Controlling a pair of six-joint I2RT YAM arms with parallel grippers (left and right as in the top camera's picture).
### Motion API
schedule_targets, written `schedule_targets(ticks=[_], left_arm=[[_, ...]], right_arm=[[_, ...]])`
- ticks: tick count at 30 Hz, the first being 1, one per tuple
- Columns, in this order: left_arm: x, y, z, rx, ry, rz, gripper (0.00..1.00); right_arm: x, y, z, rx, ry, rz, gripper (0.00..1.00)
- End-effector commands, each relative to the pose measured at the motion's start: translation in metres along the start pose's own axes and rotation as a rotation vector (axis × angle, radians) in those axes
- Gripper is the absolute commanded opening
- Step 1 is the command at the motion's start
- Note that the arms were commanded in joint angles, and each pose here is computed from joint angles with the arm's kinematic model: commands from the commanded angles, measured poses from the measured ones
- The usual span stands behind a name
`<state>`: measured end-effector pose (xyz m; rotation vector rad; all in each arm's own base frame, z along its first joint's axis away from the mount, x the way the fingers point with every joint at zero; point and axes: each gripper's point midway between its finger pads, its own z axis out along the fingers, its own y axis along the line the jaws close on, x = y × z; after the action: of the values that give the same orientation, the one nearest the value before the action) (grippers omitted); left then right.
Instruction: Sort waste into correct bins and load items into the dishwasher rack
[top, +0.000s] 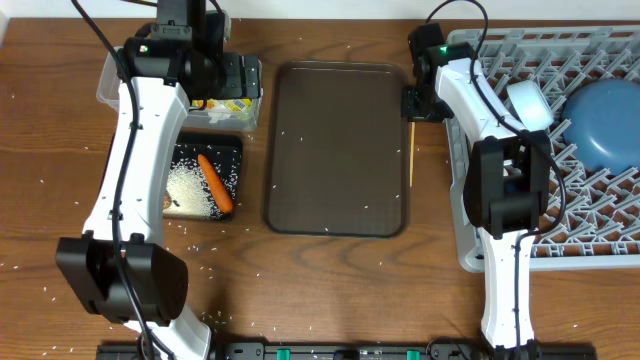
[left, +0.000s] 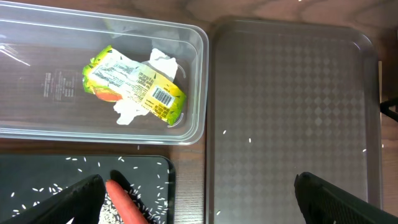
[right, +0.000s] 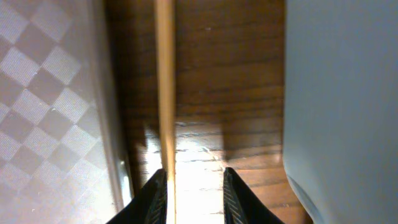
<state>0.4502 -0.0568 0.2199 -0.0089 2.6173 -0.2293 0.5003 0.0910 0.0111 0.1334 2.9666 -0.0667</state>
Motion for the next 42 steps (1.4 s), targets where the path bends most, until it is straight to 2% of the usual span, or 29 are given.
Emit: schedule_targets(ticks=[1, 11, 17, 19, 26, 31, 42], left_arm=[[0.000, 0.002, 0.001, -0.004, 0.001, -0.009, 0.98], [0.000, 0.002, 0.001, -0.004, 0.001, -0.009, 0.98], [0.000, 0.002, 0.001, -0.003, 0.002, -0.009, 0.98], [0.000, 0.002, 0.001, -0.004, 0.001, -0.009, 0.98], [0.000, 0.002, 0.001, -0.004, 0.001, -0.009, 0.98], [0.000, 0.002, 0.001, -0.004, 0.001, -0.009, 0.98], [0.000, 0.002, 0.001, -0.004, 0.001, -0.009, 0.98]], right_arm=[[0.003, 0.003, 0.007, -0.020, 0.015, -0.038, 0.27], [0.011, 0.008, 0.022, -0.041, 0.056, -0.060, 0.25], [0.017, 0.007, 0.027, -0.037, 0.082, -0.057, 0.10], [0.018, 0.007, 0.027, -0.036, 0.083, -0.052, 0.01], [0.018, 0.005, 0.020, -0.040, 0.087, -0.035, 0.01], [0.006, -0.001, -0.018, -0.060, 0.031, -0.029, 0.01], [-0.018, -0.028, -0.162, -0.094, -0.241, -0.128, 0.01]])
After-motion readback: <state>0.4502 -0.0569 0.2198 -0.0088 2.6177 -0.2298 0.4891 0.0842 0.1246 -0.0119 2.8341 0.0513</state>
